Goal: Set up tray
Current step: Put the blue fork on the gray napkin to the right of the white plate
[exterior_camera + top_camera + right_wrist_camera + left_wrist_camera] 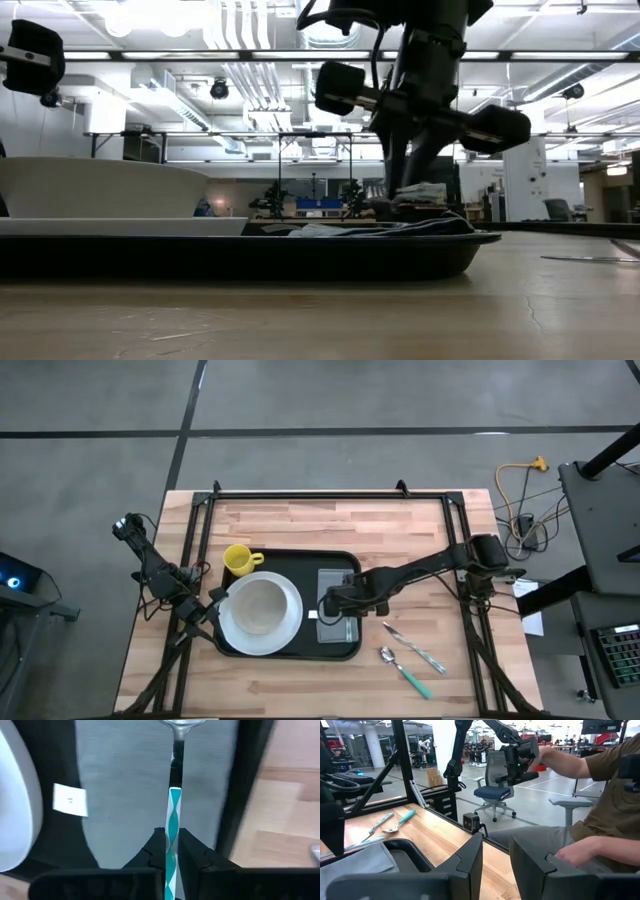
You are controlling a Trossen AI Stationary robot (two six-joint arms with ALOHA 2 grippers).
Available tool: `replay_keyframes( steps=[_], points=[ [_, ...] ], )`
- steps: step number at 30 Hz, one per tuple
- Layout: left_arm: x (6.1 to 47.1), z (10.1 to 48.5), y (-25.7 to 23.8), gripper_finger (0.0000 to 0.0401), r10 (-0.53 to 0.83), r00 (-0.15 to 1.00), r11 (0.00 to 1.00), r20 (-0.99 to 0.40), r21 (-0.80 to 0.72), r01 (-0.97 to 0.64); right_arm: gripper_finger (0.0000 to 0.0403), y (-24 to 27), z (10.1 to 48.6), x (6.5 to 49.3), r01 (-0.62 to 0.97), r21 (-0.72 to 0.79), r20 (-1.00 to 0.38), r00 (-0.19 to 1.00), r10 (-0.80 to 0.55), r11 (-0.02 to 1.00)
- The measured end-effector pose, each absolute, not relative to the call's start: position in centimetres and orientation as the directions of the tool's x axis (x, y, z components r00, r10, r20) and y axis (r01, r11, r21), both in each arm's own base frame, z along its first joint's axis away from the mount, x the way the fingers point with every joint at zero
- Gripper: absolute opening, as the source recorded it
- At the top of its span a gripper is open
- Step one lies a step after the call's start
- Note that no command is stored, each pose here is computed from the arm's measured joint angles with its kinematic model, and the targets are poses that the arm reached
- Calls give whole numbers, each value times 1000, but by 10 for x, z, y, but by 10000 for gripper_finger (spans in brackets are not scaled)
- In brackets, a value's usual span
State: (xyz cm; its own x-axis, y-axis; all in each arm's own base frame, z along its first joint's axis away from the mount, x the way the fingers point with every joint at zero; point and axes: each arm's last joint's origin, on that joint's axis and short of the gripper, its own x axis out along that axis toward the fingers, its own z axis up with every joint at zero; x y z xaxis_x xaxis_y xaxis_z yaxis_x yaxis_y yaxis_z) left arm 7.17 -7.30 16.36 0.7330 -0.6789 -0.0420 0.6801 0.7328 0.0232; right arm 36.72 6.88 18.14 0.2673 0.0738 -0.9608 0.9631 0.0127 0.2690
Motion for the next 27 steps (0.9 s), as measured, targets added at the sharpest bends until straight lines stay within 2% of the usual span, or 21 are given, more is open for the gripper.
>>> replay_keyframes(
  steps=[12, 27],
  points=[
    [72, 164, -73, 79, -679, 733, 733, -42, 23, 680, 13, 66, 155, 386, 951, 308, -949, 304, 86, 37],
    [72, 164, -73, 79, -679, 733, 733, -42, 23, 680, 18, 61, 154, 387, 951, 309, -949, 306, 72, 30]
  ],
)
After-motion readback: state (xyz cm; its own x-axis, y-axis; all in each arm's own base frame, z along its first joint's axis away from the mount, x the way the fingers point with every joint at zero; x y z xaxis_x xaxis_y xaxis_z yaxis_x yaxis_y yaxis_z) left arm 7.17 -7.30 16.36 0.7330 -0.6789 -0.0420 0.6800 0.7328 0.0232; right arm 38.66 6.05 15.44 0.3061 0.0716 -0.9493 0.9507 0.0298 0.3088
